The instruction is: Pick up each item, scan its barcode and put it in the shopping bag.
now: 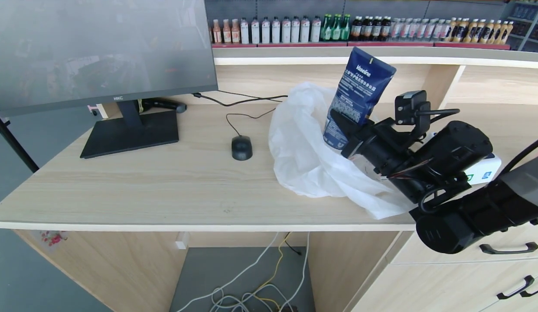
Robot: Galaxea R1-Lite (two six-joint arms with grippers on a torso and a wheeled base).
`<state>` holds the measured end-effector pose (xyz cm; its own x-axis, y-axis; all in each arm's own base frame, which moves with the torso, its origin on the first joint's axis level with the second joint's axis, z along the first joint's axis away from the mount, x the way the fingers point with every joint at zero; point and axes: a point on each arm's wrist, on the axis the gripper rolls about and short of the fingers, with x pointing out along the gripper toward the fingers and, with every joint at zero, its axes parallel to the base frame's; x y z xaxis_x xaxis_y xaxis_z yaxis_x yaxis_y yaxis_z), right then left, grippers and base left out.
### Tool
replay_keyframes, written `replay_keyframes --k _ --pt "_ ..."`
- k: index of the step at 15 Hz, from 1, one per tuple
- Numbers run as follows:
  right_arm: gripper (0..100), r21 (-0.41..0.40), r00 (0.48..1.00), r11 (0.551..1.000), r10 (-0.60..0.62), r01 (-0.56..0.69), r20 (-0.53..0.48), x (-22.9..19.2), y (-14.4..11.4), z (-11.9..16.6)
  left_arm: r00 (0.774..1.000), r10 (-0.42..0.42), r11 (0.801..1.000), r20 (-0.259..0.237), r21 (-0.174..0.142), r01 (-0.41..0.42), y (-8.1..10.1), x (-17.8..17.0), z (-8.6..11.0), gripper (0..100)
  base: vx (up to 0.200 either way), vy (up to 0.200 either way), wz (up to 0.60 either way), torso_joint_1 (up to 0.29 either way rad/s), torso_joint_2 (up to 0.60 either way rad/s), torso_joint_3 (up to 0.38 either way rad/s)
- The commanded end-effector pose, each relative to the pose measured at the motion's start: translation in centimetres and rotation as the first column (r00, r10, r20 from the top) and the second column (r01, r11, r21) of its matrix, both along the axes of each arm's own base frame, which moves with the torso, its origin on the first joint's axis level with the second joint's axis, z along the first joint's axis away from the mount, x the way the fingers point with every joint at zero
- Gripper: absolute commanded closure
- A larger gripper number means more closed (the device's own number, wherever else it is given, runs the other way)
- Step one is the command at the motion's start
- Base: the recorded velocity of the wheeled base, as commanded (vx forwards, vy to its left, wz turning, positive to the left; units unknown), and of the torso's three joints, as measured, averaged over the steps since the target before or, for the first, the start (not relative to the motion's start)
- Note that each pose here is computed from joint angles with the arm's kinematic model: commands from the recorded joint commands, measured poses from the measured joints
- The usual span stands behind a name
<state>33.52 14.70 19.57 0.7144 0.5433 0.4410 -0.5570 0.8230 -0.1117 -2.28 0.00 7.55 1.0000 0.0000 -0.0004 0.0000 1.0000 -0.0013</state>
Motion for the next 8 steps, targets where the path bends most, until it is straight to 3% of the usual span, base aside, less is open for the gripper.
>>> replay_keyframes --k 1,8 --pt "100 0.003 1.000 1.000 0.015 -0.015 0.002 -0.1 0.5 0.0 1.000 0.000 1.000 0.000 0.000 0.000 0.0 0.0 0.0 0 0.000 0.000 0.00 0.000 0.00 0.000" --pt "100 -0.030 0.999 0.999 0.036 -0.037 -0.037 -0.6 0.4 -1.1 1.000 0.000 1.000 0.000 0.000 0.000 0.0 0.0 0.0 0 0.000 0.000 0.00 0.000 0.00 0.000"
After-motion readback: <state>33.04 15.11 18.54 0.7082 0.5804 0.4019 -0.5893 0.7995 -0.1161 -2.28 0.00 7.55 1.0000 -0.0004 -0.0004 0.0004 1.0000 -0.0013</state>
